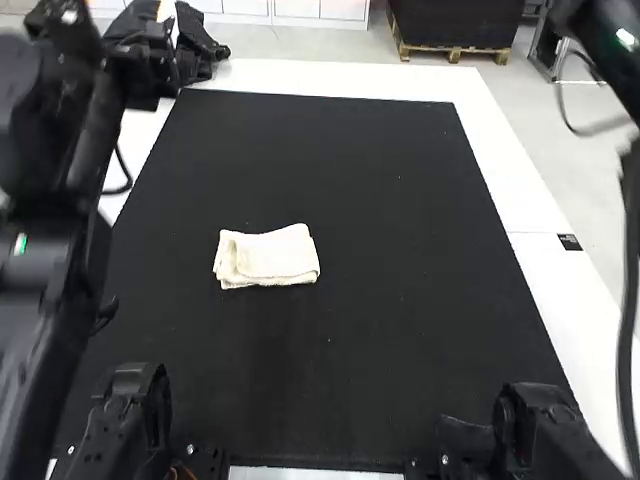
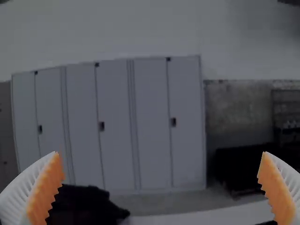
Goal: Fold the towel.
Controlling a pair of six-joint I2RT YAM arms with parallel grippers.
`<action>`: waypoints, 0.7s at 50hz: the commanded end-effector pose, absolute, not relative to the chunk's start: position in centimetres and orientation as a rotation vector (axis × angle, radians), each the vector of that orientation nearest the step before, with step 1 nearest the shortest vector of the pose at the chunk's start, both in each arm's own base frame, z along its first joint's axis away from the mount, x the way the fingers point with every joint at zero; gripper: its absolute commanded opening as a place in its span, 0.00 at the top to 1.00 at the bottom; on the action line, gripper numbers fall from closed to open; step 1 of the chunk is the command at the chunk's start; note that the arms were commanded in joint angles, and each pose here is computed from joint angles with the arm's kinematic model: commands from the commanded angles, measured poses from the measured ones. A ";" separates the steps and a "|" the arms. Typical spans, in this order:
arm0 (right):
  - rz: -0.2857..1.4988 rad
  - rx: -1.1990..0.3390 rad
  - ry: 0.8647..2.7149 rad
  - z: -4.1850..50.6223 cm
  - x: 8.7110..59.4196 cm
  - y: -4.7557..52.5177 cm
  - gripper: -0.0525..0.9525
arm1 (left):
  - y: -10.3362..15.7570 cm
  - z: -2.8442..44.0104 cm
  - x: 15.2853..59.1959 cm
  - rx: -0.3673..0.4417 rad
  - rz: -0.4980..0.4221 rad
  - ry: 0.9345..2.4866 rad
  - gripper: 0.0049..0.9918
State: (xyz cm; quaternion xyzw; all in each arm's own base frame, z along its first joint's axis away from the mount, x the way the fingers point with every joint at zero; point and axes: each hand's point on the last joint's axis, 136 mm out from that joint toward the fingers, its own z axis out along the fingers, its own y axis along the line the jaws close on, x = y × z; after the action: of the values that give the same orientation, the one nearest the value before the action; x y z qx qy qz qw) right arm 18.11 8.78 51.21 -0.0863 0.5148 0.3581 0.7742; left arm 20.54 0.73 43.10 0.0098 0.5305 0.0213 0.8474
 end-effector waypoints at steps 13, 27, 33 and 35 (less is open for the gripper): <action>0.384 -0.044 0.857 49.7 6.1 3.8 0.04 | 0.6 43.7 13.1 -0.018 0.053 0.945 0.02; 0.196 0.090 1.085 43.5 11.9 0.6 0.04 | 2.2 38.7 16.7 -0.027 0.188 1.088 0.02; 0.038 0.107 1.176 37.9 16.8 -1.2 0.04 | 1.5 36.0 18.7 0.054 0.218 1.081 0.02; -0.052 0.154 1.167 36.3 18.0 -2.7 0.04 | 1.3 35.0 19.3 0.095 0.251 1.064 0.02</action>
State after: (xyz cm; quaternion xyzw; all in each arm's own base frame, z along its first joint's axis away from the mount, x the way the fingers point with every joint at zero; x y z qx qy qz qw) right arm 15.16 0.66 40.44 0.0355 0.5346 0.0900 0.8396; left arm 18.16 1.72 37.12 0.0030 0.5055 0.0812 0.8590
